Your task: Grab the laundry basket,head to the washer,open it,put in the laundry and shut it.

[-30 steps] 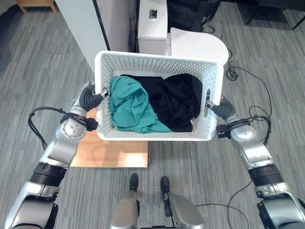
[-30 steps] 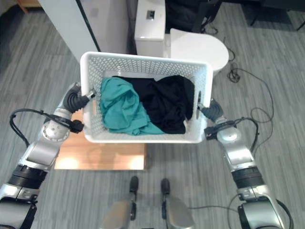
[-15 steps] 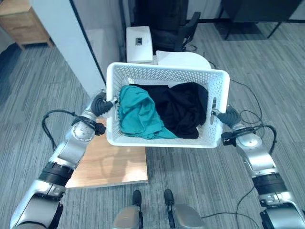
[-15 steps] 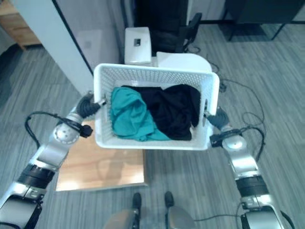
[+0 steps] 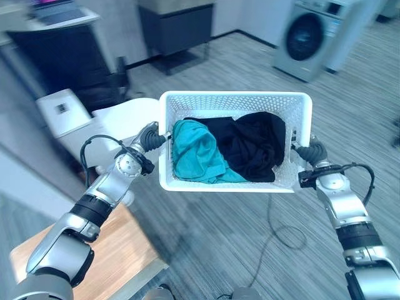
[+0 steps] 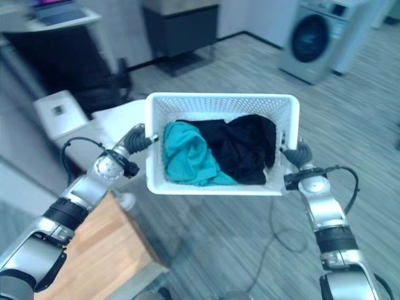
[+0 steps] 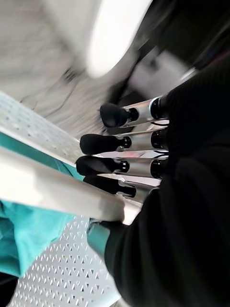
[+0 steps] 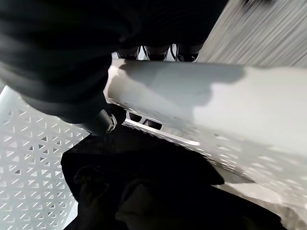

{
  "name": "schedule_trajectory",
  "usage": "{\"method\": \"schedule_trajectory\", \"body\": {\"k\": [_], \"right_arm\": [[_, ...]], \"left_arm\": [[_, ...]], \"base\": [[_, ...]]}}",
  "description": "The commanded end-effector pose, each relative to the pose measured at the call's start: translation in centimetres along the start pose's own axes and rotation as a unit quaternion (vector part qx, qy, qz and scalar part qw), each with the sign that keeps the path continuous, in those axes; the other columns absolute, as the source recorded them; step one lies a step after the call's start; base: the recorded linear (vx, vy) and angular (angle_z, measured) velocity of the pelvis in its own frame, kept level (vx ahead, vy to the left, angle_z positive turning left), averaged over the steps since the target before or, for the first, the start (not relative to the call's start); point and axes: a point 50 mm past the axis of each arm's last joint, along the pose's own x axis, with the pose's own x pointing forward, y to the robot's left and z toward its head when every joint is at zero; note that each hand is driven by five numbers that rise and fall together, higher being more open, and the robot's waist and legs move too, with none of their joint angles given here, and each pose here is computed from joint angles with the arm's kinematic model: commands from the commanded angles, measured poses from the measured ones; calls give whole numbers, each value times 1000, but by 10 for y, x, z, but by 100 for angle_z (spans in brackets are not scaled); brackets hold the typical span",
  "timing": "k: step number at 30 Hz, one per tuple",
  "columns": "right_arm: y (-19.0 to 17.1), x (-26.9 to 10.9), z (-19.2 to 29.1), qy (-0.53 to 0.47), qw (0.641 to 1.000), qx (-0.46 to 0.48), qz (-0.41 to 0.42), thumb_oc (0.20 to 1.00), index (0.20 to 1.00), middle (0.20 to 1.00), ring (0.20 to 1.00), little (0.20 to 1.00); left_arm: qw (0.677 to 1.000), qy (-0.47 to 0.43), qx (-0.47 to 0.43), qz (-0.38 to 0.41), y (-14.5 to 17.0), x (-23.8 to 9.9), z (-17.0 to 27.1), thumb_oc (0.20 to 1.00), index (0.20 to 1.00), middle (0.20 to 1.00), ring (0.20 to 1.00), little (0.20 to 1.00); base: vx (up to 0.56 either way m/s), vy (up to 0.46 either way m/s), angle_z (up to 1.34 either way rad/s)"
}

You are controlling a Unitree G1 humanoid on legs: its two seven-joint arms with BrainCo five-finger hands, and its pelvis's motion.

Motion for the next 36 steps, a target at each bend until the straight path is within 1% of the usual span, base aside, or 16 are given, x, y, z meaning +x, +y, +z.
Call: {"method": "schedule_trajectory", "body": {"k": [1, 2, 3, 5, 10, 13, 15, 21, 25, 27, 32, 34, 36], "right_arm": [[-22, 3, 43, -100, 994, -24, -28, 200, 200, 200, 200, 200], [-23, -1, 42, -103, 994, -24, -24, 200, 200, 200, 200, 200], [-22, -9, 30, -92, 996, -12, -16, 200, 200, 200, 200, 200], [-25, -17, 22, -88, 996, -8, -15, 200, 200, 200, 200, 200], [-39, -30, 13, -87, 996, 0, -26, 200, 200, 200, 200, 200], [-41, -34, 11, -86, 996, 15, -19, 200, 200, 200, 200, 200], [-38, -33, 12, -89, 996, 18, -11, 200, 200, 200, 200, 200], [-38, -27, 22, -98, 994, 39, 0, 200, 200, 200, 200, 200], [-28, -13, 47, -121, 991, 42, 26, 200, 200, 200, 200, 200], [-28, -10, 51, -125, 991, 39, 25, 200, 200, 200, 200, 200], [-23, -5, 63, -131, 990, 36, 42, 200, 200, 200, 200, 200], [-15, -5, 69, -140, 988, 39, 58, 200, 200, 200, 200, 200], [-4, -3, 71, -147, 985, 56, 74, 200, 200, 200, 200, 200]], "left_arm": [[988, -148, -36, 27, 13, 5, 57, 200, 200, 200, 200, 200], [989, -139, -32, 37, 19, 1, 49, 200, 200, 200, 200, 200], [991, -125, -36, 39, 20, -3, 39, 200, 200, 200, 200, 200], [992, -117, -37, 40, 21, -5, 34, 200, 200, 200, 200, 200], [990, -132, -28, 29, 17, 0, 45, 200, 200, 200, 200, 200], [989, -140, -44, 9, 4, 5, 54, 200, 200, 200, 200, 200], [990, -132, -52, -5, -5, 12, 55, 200, 200, 200, 200, 200], [992, -109, -54, -29, -9, 23, 57, 200, 200, 200, 200, 200], [996, -73, -34, -30, 5, 33, 53, 200, 200, 200, 200, 200], [997, -72, -31, -27, 7, 35, 56, 200, 200, 200, 200, 200], [998, -64, -7, 0, 22, 44, 61, 200, 200, 200, 200, 200], [998, -65, 5, 4, 27, 45, 62, 200, 200, 200, 200, 200], [998, -65, -1, 6, 29, 44, 60, 200, 200, 200, 200, 200]], "base": [[32, -222, -190], [71, -334, -179], [71, -343, -124], [62, -300, -47], [-1, -209, -5], [-32, -281, 35], [-13, -218, 53], [-35, -210, 18], [48, -383, -7], [50, -219, -41], [23, -93, 3], [222, -17, -13], [412, -19, -61]]}}
